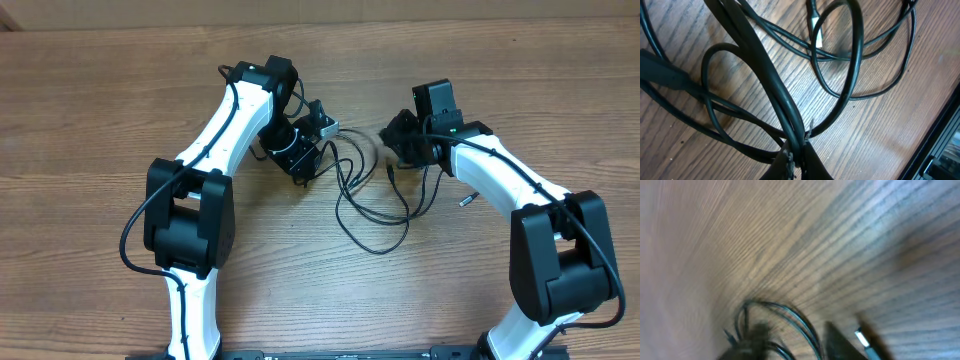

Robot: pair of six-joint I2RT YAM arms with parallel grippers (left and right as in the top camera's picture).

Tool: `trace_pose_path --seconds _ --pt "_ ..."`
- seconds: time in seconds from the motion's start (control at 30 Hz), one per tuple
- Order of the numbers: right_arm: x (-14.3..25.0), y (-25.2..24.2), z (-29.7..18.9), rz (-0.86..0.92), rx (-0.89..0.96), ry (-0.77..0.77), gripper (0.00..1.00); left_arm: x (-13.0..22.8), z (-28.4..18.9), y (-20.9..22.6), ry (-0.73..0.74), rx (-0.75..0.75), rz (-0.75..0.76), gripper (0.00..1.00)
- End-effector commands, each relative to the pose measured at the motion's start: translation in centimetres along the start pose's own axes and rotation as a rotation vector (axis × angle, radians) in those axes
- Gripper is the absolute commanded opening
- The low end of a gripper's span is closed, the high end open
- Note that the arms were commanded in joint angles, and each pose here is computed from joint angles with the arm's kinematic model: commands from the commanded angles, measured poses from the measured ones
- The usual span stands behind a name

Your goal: Untangle cables

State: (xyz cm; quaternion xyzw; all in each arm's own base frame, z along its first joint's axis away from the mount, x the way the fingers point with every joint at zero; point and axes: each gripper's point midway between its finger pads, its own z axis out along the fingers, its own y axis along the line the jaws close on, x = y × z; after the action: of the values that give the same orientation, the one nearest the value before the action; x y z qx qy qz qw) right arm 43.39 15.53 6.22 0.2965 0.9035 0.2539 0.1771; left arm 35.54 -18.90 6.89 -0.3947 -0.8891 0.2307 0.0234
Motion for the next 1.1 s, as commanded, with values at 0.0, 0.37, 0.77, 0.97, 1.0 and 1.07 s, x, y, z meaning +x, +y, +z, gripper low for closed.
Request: trace_pose_path --seconds 0.0,0.37,0.77,0.97,1.0,1.07 --pt "-0.9 0.7 -0.5 -0.016 -0.019 -0.034 0.57 -0.1 0.2 -0.2 -0.001 0.014 0.031 0.05" --pt "5.1 0.1 -0.7 -0.158 -0.023 0.224 0.63 -0.8 0.1 -1.1 -0.039 0.064 0.032 0.04" --pt "9.2 -1.3 -1.9 -0.262 -0.02 0.417 0.53 -2.7 -0.1 -1.5 -0.116 0.117 -0.196 0.04" --pt "10.2 -0.5 -2.2 -0.276 -0.068 0.461 0.5 -3.0 -0.1 -1.6 -0.126 0.131 -0.232 0.04" --pt "10.3 -0.6 -2.2 -0.274 -0.067 0.465 0.5 -3.0 -0.1 -1.7 -0.13 0.136 -0.234 0.04" --pt "10.4 -0.7 -2.3 -0.271 -0.063 0.473 0.5 -3.3 -0.2 -1.9 -0.141 0.151 -0.235 0.04"
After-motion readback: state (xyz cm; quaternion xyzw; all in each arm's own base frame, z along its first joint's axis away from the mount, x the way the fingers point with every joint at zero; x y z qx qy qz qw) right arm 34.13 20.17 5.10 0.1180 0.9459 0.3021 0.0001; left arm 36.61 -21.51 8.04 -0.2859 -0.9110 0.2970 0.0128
